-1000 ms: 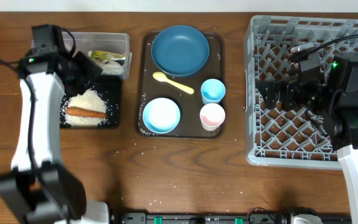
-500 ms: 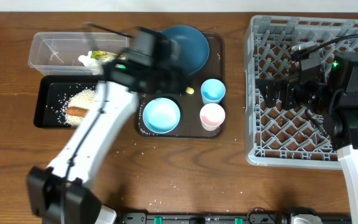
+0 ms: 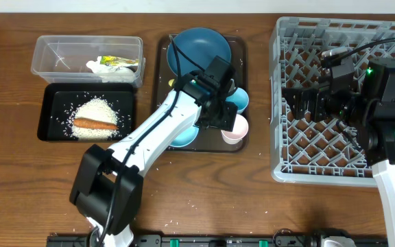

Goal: Sort waste into correct bins and load items into the dishwasher rack
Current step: 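Grasp the pink cup with the left gripper and lift it, then hand the pink cup from the left gripper to the right gripper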

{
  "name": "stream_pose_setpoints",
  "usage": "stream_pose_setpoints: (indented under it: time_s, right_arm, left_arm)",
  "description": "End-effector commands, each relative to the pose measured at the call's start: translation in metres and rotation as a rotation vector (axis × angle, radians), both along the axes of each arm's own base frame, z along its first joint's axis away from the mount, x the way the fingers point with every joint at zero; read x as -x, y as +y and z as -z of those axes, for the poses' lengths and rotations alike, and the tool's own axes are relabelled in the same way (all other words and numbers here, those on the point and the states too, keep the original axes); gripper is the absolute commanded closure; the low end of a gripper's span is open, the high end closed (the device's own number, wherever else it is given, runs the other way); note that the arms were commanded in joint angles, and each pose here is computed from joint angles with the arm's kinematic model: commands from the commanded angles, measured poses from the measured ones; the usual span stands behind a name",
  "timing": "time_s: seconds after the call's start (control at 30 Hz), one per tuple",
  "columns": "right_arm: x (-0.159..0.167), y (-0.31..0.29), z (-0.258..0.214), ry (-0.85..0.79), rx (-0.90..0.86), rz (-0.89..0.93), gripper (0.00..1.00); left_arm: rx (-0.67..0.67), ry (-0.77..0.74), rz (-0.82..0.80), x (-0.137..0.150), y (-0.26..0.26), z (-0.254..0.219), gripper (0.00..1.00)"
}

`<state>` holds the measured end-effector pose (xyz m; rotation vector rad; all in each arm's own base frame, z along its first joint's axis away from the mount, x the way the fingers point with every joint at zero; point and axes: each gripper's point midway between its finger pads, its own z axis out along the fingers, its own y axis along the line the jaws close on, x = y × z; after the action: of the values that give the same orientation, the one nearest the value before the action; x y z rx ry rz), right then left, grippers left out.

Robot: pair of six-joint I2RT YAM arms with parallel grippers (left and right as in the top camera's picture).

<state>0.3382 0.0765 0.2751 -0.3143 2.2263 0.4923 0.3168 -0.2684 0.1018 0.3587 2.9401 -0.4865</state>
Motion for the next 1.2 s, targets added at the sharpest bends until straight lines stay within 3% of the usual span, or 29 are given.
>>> stream_pose_setpoints:
  time_s: [0.0, 0.13, 0.27, 0.5, 0.77, 0.9, 1.17]
  right_arm:
    - [0.001, 0.010, -0.005, -0.002, -0.018, -0.026, 0.01]
    - [0.001, 0.010, -0.005, -0.001, -0.018, -0.026, 0.01]
    - [0.001, 0.010, -0.005, -0.002, -0.018, -0.026, 0.01]
    - [0.001, 0.010, -0.005, -0.002, -0.018, -0.026, 0.01]
    - [0.001, 0.010, -0.005, -0.002, -0.018, -0.026, 0.01]
    - [0.001, 0.011, -0.006, -0.004, -0.023, -0.031, 0.01]
    - [-0.013, 0.047, -0.025, -0.033, -0.211, -0.133, 0.01]
  left_arm:
    - [-0.076, 0.018, -0.056, -0.003, 0.010, 0.019, 0.49]
    - [-0.101, 0.046, -0.056, -0.003, 0.011, 0.035, 0.51]
    - [-0.115, 0.065, -0.055, -0.001, 0.011, 0.044, 0.60]
    - [-0.111, 0.073, -0.088, -0.002, 0.011, 0.045, 0.94]
    - [-0.006, 0.144, -0.101, 0.002, 0.017, 0.011, 0.94]
    - [0.146, 0.161, -0.115, -0.006, 0.033, -0.025, 0.94]
    - [0.651, 0.155, -0.113, -0.037, 0.041, -0.107, 0.94]
